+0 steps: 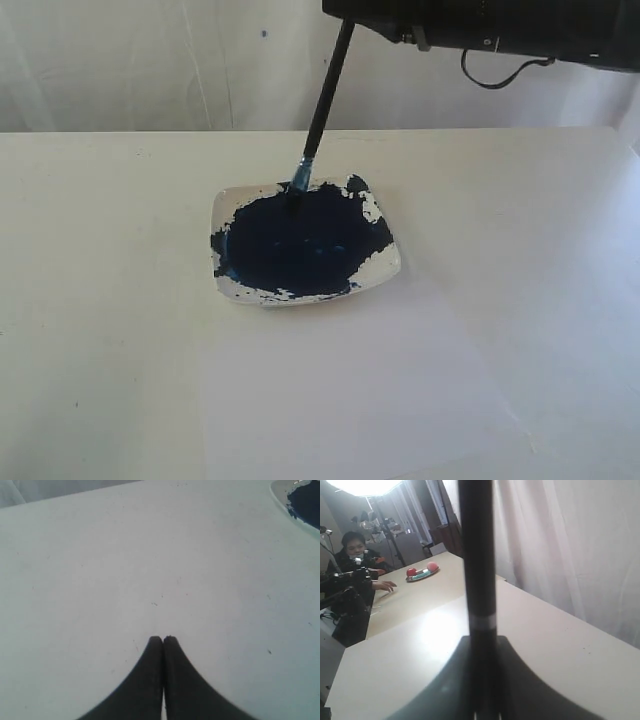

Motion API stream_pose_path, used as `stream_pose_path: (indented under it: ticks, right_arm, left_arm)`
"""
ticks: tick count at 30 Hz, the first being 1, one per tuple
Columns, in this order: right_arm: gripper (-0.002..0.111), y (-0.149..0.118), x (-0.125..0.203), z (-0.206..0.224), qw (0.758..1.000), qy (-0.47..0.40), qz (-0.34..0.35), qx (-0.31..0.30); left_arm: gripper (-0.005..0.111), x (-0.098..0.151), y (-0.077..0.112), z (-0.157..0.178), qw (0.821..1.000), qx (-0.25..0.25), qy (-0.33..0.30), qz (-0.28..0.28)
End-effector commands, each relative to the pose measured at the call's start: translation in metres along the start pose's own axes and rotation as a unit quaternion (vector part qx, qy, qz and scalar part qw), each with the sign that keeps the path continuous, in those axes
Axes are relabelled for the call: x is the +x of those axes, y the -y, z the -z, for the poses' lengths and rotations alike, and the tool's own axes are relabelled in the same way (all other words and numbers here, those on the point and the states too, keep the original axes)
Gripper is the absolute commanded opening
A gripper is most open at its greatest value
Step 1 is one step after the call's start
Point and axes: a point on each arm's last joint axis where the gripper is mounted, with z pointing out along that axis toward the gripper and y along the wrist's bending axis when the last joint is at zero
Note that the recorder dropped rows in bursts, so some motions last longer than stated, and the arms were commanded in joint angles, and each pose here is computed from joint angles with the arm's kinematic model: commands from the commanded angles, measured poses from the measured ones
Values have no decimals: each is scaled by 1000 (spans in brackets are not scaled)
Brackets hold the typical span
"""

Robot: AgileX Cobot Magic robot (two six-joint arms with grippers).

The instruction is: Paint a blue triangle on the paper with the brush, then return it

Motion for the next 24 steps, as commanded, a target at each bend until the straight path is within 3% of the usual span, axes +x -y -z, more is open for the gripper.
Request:
stream_pose_path:
  ticks: [1,3,5,7,10,13,15,19,24]
  right_arm:
    - [0,-15,-24,13,999,24,23,7]
    - [0,-31,-38,17,999,33,30,-9]
    - [0,-48,-49,21,997,40,48,-34]
    - [0,-58,-55,24,997,30,58,-36]
    - [0,-71,-49,30,998,20,55,-35]
    - [0,-78,-36,35,998,14,48,-32]
    - [0,-81,-23,38,998,7,51,-29]
    - [0,-85,0,43,1000,10,18,-22]
    - [0,-88,25,48,1000,-6,2,-17]
  left_arm:
    - [0,-12,-1,1,997,-10,69,-25]
    - [0,-16,-2,2,995,-13,94,-25]
    - [0,-27,-4,5,987,-23,158,-18]
    - [0,-42,-6,11,969,-28,244,15]
    - [0,-61,-8,25,927,-24,370,62]
    - [0,-66,-9,30,911,-18,404,87]
    - [0,-61,-9,24,923,-1,363,126]
    - [0,-75,-11,19,959,13,205,197]
    - [0,-117,-19,2,976,4,117,186]
